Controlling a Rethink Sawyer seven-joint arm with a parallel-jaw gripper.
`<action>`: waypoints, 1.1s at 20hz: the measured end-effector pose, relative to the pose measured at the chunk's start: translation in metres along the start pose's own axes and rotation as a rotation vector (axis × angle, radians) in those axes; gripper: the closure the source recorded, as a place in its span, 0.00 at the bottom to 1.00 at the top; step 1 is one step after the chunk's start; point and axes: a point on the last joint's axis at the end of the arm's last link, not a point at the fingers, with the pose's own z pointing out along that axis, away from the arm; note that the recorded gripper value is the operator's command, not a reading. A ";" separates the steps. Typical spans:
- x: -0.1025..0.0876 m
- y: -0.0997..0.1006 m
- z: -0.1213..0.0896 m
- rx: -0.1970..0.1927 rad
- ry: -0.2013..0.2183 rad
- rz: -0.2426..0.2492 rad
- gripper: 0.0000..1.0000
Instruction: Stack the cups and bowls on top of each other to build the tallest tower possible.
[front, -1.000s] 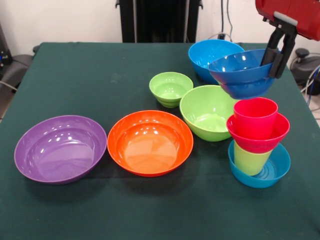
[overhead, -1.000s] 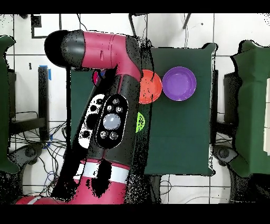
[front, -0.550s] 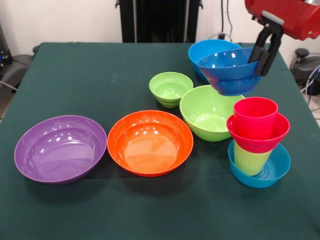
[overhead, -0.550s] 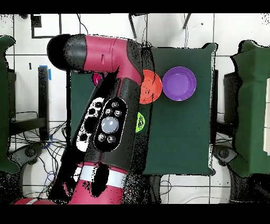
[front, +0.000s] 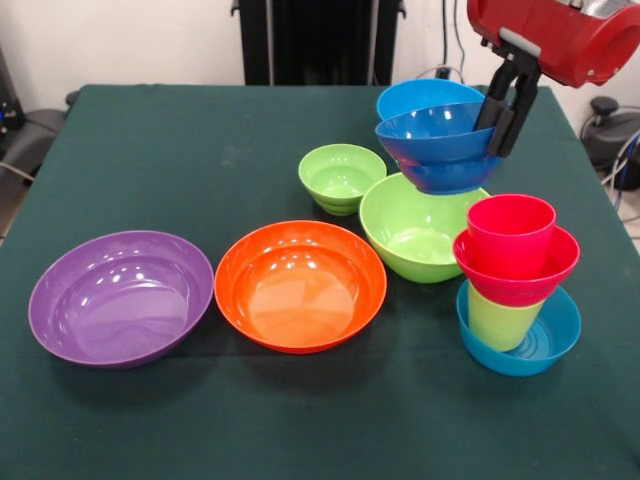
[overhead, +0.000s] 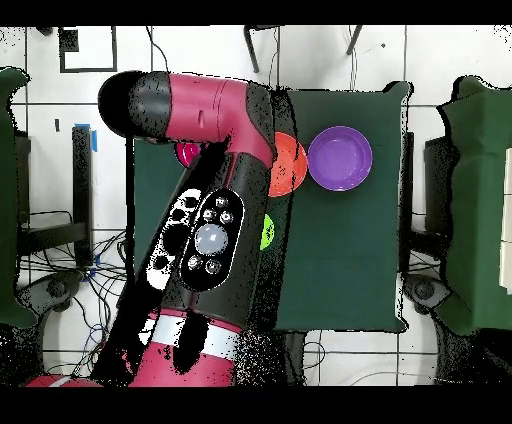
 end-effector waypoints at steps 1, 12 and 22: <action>0.000 0.000 0.000 0.000 0.000 0.000 1.00; 0.007 0.002 0.002 -0.016 0.016 0.017 1.00; 0.028 0.011 0.002 -0.020 0.033 0.015 1.00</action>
